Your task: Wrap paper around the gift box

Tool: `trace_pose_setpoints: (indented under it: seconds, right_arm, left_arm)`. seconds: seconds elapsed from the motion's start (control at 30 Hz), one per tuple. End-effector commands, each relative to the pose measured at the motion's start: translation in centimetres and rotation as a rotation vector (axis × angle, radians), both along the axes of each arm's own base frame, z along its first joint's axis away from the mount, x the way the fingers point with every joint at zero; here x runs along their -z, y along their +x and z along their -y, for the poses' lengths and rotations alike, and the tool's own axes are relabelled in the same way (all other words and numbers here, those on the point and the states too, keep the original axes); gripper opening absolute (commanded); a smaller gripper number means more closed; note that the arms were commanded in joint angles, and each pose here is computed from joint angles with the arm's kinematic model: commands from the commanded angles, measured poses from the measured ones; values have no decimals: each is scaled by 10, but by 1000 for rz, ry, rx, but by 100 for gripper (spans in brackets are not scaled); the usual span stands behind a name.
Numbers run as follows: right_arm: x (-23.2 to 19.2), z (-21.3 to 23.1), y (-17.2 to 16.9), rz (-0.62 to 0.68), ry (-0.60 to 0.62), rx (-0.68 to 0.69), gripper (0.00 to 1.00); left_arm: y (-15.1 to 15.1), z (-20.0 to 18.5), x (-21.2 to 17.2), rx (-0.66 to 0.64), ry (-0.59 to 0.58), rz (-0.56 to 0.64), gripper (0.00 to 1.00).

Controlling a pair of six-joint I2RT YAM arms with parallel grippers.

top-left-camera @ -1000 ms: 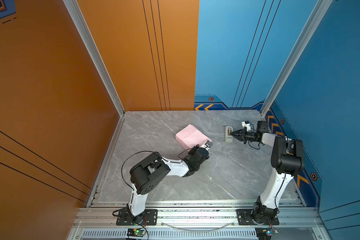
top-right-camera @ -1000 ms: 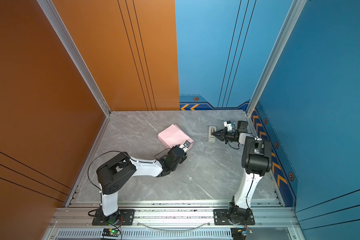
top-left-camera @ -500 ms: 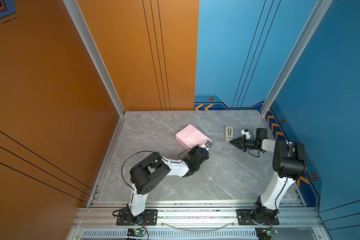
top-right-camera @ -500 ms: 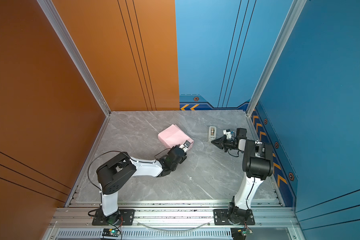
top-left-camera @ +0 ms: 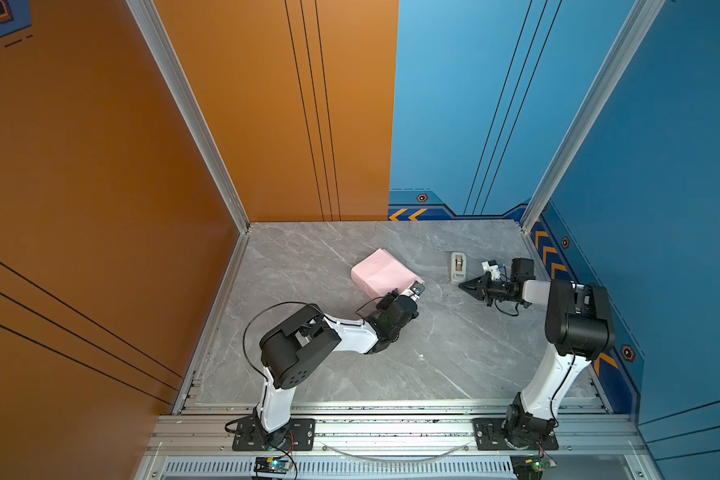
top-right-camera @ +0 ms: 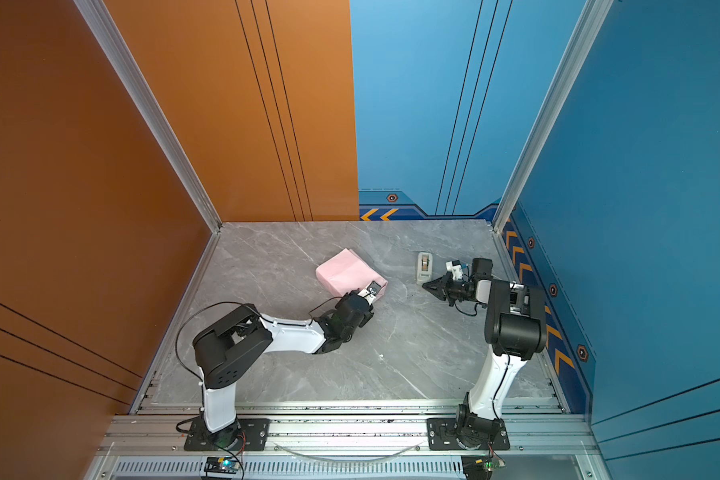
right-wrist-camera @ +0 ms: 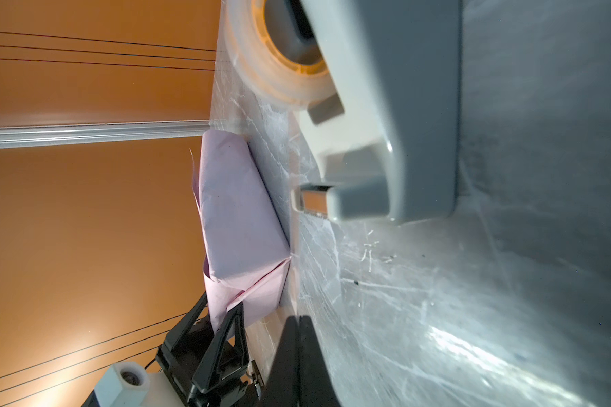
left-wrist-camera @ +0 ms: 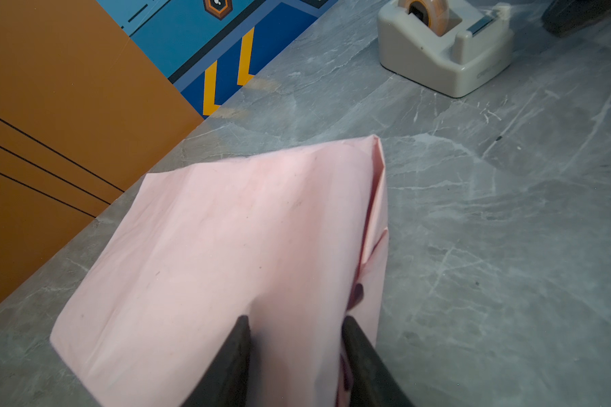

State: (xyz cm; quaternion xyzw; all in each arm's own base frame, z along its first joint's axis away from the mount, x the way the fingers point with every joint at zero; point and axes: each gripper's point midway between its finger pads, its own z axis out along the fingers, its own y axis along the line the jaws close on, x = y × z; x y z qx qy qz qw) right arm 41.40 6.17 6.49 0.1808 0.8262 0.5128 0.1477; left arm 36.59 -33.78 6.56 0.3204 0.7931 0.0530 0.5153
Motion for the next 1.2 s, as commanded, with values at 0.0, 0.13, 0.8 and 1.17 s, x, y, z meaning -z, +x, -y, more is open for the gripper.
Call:
trace_pose_setpoints:
  seconds: [0.0, 0.13, 0.8, 1.17]
  right_arm:
    - [4, 3, -8, -34, -34, -7, 0]
    - [12, 6, -7, -56, -45, -1, 0]
    - [44, 28, -18, -182, -183, 10, 0]
    - [58, 36, -29, -248, -259, 4, 0]
  left_arm:
    - [-118, -83, 181, 108, 412, -619, 41]
    - [-119, -83, 181, 110, 413, -620, 41]
    - [-117, -83, 180, 108, 414, -615, 41]
    - [-117, -82, 180, 108, 415, -615, 41]
